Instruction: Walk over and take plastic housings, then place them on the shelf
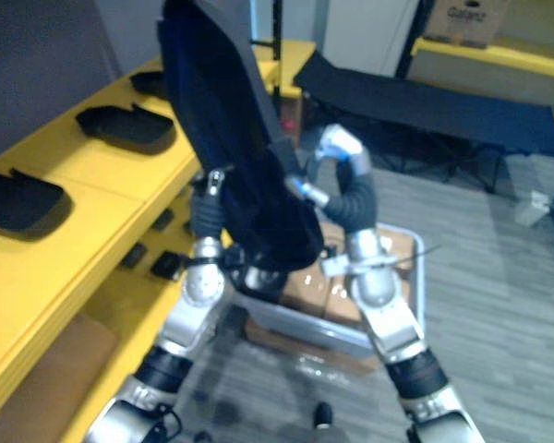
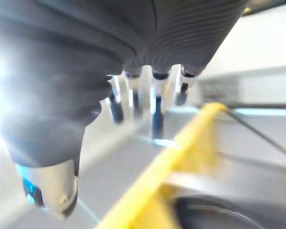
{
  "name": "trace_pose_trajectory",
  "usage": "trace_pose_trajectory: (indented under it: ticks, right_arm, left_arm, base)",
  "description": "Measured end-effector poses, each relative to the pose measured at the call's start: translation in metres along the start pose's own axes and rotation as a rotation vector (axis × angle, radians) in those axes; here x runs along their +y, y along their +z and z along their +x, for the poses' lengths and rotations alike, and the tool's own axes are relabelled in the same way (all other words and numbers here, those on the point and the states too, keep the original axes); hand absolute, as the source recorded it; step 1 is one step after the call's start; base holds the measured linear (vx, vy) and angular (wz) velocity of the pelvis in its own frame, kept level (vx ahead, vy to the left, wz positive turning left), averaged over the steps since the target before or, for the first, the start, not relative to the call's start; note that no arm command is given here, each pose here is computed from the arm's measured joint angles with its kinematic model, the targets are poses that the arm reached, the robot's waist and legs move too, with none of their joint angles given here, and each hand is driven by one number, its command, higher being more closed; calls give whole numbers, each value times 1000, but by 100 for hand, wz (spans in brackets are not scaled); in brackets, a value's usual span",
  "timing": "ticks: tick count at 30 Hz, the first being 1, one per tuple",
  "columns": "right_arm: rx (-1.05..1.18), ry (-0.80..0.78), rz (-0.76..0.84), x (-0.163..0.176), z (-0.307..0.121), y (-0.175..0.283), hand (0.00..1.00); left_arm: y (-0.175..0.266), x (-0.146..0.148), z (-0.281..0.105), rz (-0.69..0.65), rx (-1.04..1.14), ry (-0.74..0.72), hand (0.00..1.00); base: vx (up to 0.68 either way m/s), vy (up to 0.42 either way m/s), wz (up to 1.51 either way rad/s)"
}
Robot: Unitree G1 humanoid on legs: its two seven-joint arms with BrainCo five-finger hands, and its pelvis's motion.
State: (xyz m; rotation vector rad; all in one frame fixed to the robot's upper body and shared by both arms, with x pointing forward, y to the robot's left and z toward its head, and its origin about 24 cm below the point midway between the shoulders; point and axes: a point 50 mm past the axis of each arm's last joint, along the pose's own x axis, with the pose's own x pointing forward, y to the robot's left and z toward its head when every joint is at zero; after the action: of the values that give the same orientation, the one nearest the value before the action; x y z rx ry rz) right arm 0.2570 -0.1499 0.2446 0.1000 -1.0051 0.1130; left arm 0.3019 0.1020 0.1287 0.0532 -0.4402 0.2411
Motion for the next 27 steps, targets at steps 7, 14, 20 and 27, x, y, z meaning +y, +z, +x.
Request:
trace_pose_trajectory:
  ticks: [7, 14, 20, 27]
  right_arm:
    - [79, -341, -136, -83, -37, 14, 0]
    - [340, -633, -236, -136, -122, 9, 0]
    - [654, -858, -214, -130, -213, -10, 0]
    - [569, -711, -212, -133, -195, -8, 0]
  left_arm:
    - [-18, 80, 7, 232, 19, 330, 100]
    - [-21, 123, -21, 274, 7, 454, 100]
    - [10, 128, -55, 76, -111, 433, 100]
    - [14, 173, -73, 184, -117, 566, 100]
  base:
    - [-20, 6, -10]
    - [36, 16, -8]
    - [0, 0, 0]
    - [-20, 5, 14]
